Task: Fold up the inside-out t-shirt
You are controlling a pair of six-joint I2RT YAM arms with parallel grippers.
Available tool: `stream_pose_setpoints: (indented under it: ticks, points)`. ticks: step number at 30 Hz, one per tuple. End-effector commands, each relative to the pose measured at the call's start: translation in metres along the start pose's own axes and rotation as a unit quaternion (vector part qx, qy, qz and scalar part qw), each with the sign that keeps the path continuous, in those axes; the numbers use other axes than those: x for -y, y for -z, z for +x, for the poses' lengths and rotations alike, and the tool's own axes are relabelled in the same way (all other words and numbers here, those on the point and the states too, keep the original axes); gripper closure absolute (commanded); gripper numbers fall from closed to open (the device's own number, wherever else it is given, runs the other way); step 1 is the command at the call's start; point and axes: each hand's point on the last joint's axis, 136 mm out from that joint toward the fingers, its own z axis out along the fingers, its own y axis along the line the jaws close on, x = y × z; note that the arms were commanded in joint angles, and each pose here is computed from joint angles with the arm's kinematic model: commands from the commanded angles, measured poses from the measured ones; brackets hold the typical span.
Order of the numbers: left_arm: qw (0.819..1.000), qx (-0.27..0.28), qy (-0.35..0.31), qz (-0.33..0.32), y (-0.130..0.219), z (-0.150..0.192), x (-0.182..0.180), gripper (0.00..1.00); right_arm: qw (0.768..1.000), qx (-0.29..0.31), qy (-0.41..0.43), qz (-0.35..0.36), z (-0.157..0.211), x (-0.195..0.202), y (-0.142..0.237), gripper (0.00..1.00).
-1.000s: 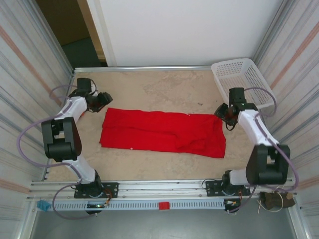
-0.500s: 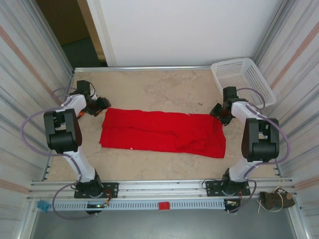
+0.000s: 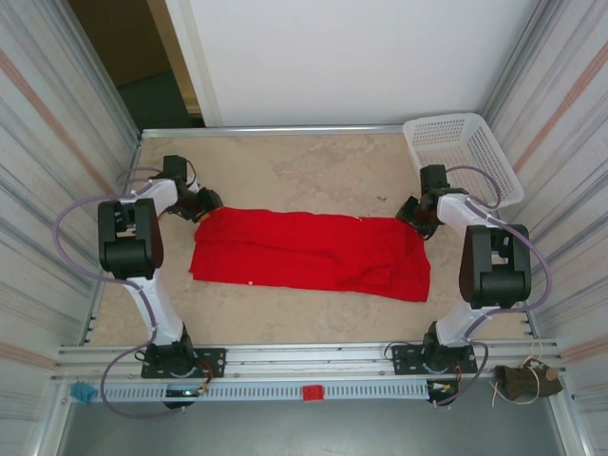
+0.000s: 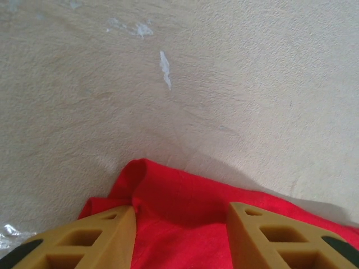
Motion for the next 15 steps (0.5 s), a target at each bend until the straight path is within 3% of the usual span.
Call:
stream_pose_setpoints:
  ticks: [1, 12, 15]
  points:
    - [1.0, 0.008, 0.001, 0.006, 0.005, 0.001, 0.001, 0.54, 0.999, 0.018, 0.026, 0.02, 0.01, 0.001, 0.019, 0.49]
    - [1.0, 0.008, 0.012, 0.008, 0.001, 0.006, -0.001, 0.55, 0.997, 0.003, 0.045, 0.058, 0.023, -0.001, 0.0, 0.51]
    - [1.0, 0.008, 0.02, 0.009, -0.003, 0.007, -0.003, 0.69, 0.997, -0.004, 0.049, 0.067, 0.024, 0.0, -0.009, 0.57]
